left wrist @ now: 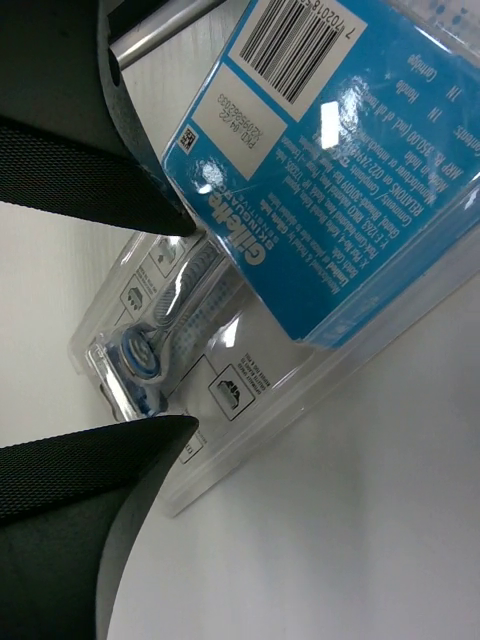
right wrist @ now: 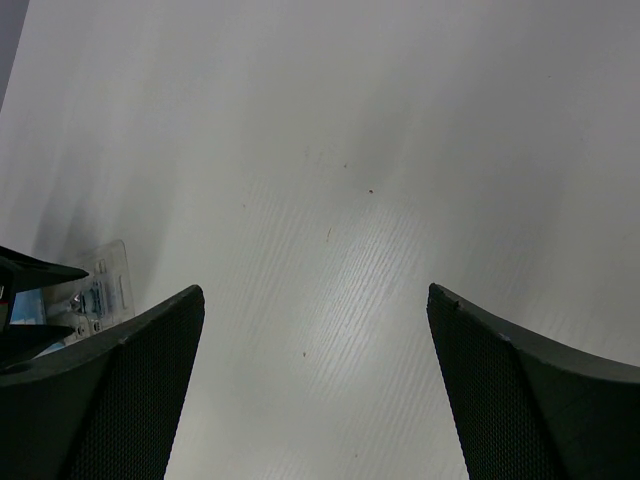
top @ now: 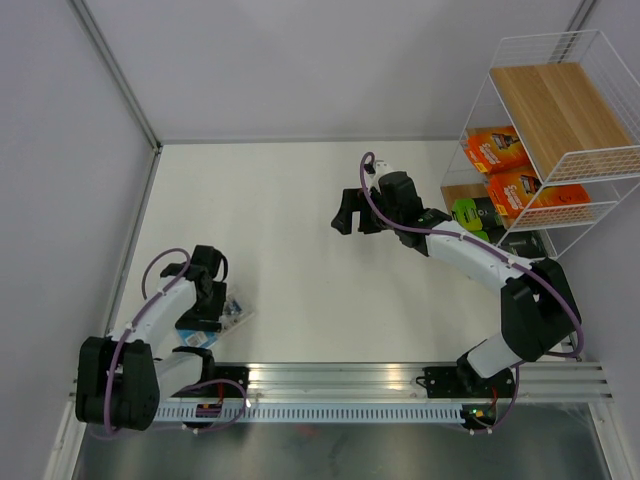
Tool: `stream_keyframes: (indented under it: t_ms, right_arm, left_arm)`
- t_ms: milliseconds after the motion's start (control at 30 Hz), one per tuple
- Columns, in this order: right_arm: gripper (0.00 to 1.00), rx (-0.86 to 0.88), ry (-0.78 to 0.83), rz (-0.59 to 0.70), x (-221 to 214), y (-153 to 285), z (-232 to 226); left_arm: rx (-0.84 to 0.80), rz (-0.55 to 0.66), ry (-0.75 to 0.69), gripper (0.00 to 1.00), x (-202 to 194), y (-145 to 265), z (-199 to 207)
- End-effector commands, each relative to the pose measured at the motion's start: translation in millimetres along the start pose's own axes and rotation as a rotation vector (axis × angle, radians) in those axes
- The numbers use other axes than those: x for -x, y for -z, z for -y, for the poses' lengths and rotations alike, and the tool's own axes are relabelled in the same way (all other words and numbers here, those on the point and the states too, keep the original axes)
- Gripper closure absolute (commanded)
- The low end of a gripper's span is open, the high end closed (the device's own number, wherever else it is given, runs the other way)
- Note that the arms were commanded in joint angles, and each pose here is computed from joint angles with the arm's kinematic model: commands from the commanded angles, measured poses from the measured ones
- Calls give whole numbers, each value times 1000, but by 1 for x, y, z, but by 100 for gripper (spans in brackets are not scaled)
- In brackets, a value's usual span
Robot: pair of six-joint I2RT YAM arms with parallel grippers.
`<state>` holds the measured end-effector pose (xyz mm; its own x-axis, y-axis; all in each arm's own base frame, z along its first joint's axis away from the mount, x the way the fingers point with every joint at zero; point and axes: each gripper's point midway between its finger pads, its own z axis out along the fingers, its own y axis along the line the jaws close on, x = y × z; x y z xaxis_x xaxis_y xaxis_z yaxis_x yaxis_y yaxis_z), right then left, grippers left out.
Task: Place and organize the shaving razors onto the shelf
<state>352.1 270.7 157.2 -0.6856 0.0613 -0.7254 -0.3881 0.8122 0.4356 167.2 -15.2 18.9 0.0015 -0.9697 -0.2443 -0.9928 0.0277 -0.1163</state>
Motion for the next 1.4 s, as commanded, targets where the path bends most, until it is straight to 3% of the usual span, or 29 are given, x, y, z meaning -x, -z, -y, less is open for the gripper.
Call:
stream_keyframes:
  t_ms: [0,133,233,300,400,433,500,700,967,1100,1367]
  right_arm:
    - [2,3,28,43,18,3,-6]
    - [2,-10,30,44,17,6,-3]
    - [2,-26,33,46,15,9,0]
    - [2,-32,32,49,15,10,1]
    - [2,-39,33,54,16,11,2]
    - [2,-40,33,54,16,11,2]
    - [2,-46,28,55,17,11,2]
    - [2,-87,15,59,16,12,10]
    - [2,-112,-12,72,19,16,12]
    - [2,-132,-39,88,24,17,14]
    - [2,-215,-72,216,63,54,18]
  left_arm:
    - [39,19,53,23,2,-8,-1]
    - [-10,31,55,34,3,-11,13]
    - [-28,37,55,56,4,-12,19]
    - [-33,38,45,58,4,-11,24]
    - [-17,25,-11,71,0,-13,27]
    - [-15,19,-48,81,-2,-15,28]
    - [-64,0,-89,90,-6,-13,42]
    - [-206,24,-354,98,-6,1,86]
    - [-364,79,-709,98,-25,38,123]
    - [-529,83,-808,98,-45,73,142]
    - [-1085,89,-1054,98,-103,178,191]
